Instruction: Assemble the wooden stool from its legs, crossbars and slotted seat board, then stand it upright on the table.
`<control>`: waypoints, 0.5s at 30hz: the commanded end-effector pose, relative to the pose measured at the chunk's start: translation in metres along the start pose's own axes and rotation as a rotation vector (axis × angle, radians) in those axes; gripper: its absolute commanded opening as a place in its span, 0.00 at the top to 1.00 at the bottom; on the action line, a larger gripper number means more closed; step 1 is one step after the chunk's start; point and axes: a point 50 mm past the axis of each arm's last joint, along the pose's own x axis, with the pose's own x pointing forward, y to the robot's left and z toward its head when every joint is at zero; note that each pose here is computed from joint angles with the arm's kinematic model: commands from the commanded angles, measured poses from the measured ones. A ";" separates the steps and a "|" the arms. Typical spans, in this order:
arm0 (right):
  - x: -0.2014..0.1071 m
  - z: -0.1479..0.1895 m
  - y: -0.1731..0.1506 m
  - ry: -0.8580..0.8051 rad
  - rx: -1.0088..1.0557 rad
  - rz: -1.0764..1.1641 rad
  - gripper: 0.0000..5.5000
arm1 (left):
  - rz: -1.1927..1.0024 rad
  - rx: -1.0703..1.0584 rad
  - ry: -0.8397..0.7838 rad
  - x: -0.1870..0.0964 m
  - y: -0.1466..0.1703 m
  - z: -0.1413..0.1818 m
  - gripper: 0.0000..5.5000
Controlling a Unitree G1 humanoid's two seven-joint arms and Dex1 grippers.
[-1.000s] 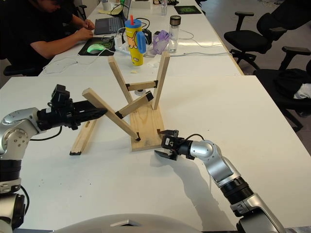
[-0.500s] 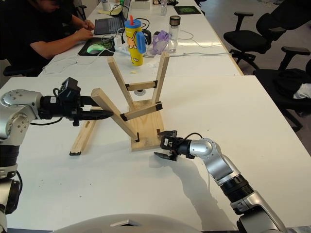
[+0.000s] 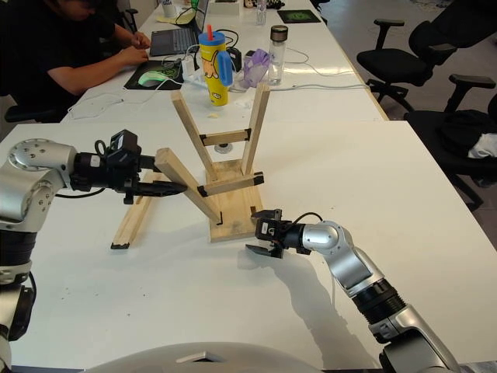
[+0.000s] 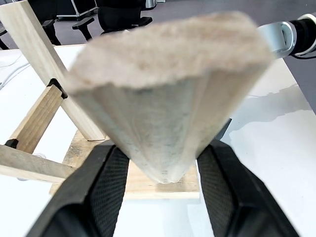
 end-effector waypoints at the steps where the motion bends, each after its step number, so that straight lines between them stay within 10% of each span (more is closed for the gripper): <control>1: 0.005 -0.027 0.027 0.135 0.088 0.122 0.26 | -0.028 -0.101 0.119 0.009 -0.009 -0.037 0.62; 8: 0.008 -0.027 0.028 0.129 0.113 0.116 0.26 | 0.031 -0.131 0.064 0.019 -0.018 -0.056 0.62; 15: 0.008 -0.027 0.026 0.129 0.124 0.099 0.26 | 0.083 -0.155 0.064 0.008 -0.010 -0.053 0.40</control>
